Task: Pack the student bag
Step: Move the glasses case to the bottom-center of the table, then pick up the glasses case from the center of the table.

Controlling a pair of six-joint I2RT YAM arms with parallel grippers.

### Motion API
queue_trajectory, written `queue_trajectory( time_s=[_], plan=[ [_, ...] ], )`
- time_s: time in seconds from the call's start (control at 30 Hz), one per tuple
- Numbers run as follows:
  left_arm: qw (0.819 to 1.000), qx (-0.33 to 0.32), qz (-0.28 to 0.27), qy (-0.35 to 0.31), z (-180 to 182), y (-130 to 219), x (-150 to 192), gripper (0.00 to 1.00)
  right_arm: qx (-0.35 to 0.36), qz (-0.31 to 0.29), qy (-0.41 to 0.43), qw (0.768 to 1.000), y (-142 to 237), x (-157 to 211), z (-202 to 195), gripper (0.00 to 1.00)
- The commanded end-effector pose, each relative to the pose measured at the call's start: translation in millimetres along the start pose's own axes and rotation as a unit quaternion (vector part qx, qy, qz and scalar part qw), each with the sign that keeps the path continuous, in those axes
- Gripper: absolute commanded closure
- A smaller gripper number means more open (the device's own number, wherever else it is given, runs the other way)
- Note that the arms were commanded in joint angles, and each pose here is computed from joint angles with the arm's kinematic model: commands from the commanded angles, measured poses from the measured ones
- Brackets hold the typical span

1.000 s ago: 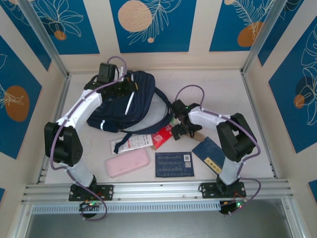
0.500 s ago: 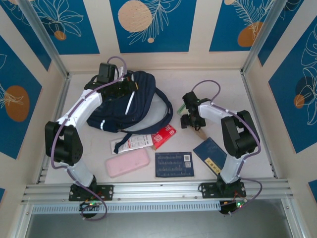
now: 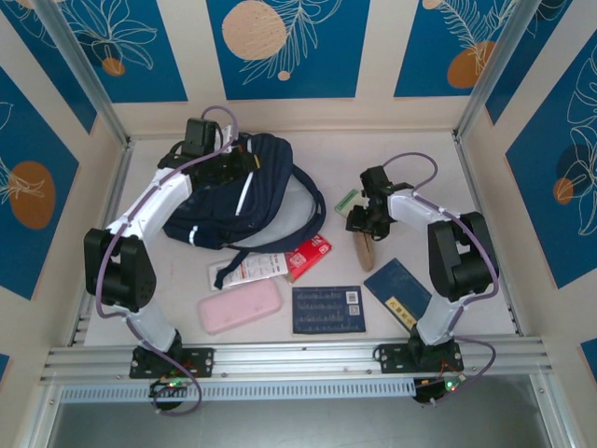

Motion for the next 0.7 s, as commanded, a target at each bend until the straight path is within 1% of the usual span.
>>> queue_trajectory(
  time_s=[0.0,0.1,0.2,0.4,0.67],
  plan=[
    [1.000,0.027,-0.002,0.003,-4.0,4.7,-4.7,1.00,-0.010,0.005,-0.011,1.000,0.1,7.5,-2.9,0.44],
    [1.000,0.027,-0.002,0.001,-4.3,4.6,-4.8,1.00,0.002,0.010,-0.006,1.000,-2.4,16.5,-5.4,0.38],
    [1.000,0.027,-0.001,0.002,-3.4,4.3,-5.1,1.00,-0.007,0.008,0.005,1.000,-1.3,26.2,-1.6,0.37],
    [1.000,0.027,0.000,0.001,-3.2,3.9,-5.1,1.00,0.012,0.005,0.033,0.999,3.0,43.1,8.9,0.40],
    [1.000,0.027,0.001,-0.002,-3.8,4.5,-5.2,1.00,0.041,-0.009,0.052,0.998,11.8,53.1,5.0,0.46]
  ],
)
Point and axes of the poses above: each hand's point on the last joint's axis, 136 mm out from that joint toward the fingers, its own y axis back along the fingers, its own z axis along the line the jaws close on, x = y × z, the point moved 10 cm from there along y, back along the fingers, and after that the axes turned 2 degrees about y, right-handed, at the moved point
